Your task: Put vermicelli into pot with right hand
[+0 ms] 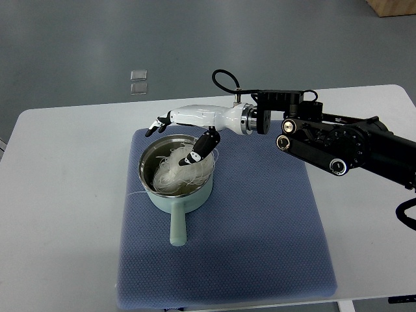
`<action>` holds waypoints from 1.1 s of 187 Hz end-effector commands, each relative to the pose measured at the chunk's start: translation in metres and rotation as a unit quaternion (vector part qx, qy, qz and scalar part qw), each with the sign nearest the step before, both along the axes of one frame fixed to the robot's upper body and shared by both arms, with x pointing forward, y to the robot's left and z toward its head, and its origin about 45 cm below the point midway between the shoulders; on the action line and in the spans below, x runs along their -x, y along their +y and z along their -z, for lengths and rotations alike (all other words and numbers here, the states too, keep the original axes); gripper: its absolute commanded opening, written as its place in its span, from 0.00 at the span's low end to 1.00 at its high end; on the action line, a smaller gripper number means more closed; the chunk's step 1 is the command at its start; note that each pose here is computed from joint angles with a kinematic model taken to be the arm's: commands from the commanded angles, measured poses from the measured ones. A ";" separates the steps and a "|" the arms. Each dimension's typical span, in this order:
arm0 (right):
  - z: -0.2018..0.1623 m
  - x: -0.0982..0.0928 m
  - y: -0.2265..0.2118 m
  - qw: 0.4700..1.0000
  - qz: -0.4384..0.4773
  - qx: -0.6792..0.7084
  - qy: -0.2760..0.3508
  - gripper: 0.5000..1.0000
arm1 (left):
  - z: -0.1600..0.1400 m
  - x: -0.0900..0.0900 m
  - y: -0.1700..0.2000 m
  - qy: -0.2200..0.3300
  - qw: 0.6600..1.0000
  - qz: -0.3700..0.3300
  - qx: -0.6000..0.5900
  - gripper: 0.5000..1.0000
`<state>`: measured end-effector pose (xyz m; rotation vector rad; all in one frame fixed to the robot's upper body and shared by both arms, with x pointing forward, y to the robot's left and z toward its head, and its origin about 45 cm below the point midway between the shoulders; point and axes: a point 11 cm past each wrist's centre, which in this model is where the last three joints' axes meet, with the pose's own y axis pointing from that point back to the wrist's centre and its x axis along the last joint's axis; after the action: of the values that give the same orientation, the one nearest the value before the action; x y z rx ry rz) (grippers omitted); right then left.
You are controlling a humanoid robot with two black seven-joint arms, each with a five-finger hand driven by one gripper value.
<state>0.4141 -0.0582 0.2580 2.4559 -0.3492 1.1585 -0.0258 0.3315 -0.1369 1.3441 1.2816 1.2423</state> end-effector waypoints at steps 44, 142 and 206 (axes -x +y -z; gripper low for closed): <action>-0.039 -0.015 -0.008 0.995 0.033 -0.090 0.016 0.85 | 0.000 -0.001 0.000 -0.001 1.000 0.000 0.000 1.00; -0.006 -0.038 -0.105 0.875 0.248 -0.383 0.163 0.85 | 0.000 0.000 0.000 0.000 1.000 0.000 0.000 1.00; 0.053 -0.039 -0.145 0.715 0.399 -0.513 0.259 0.85 | 0.000 -0.001 0.000 -0.001 1.000 0.000 0.000 1.00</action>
<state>0.4511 -0.1942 0.2202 2.7203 -1.8833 -0.0304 -0.0255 0.3316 -0.1369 1.3441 1.2810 1.2427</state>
